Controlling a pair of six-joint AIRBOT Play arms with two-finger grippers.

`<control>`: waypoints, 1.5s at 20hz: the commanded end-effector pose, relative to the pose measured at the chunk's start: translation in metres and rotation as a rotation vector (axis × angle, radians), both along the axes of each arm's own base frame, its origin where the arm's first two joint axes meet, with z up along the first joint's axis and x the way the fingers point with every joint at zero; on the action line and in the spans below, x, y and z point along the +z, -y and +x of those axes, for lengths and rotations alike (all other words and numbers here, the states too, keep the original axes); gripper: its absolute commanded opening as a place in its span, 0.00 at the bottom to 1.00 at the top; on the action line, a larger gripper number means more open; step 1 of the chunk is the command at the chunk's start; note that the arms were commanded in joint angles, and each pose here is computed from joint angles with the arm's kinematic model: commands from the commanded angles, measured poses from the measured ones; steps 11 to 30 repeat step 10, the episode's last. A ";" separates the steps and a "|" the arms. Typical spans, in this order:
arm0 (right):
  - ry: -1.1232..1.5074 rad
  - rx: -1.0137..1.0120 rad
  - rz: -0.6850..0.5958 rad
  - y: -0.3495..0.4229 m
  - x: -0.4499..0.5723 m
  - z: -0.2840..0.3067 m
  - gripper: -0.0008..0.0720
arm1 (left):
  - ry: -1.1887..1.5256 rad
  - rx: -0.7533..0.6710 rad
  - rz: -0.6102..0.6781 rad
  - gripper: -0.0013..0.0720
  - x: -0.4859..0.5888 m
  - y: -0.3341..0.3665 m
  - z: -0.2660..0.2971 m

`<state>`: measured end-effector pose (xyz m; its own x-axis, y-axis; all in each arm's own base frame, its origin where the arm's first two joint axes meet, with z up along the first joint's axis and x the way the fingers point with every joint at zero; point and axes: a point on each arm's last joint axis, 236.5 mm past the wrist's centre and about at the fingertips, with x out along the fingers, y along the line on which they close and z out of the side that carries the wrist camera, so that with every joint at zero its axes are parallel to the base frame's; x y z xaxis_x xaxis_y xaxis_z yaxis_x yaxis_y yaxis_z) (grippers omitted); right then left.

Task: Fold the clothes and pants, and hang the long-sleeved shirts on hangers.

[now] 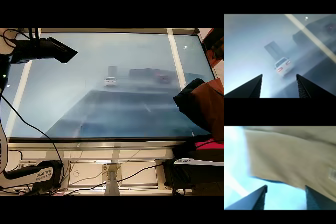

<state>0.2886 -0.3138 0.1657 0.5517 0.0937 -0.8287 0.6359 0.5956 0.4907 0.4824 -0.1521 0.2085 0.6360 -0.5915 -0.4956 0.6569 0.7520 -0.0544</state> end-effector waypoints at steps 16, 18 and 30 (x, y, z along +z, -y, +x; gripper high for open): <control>1.068 0.896 0.010 -0.317 0.254 0.123 0.03 | 0.000 0.001 0.000 0.69 0.000 0.000 0.000; 1.068 0.896 0.010 -0.317 0.254 0.123 0.03 | 0.000 0.001 0.000 0.69 0.000 0.000 0.000; 1.068 0.896 0.010 -0.317 0.254 0.123 0.03 | 0.000 0.001 0.000 0.69 0.000 0.000 0.000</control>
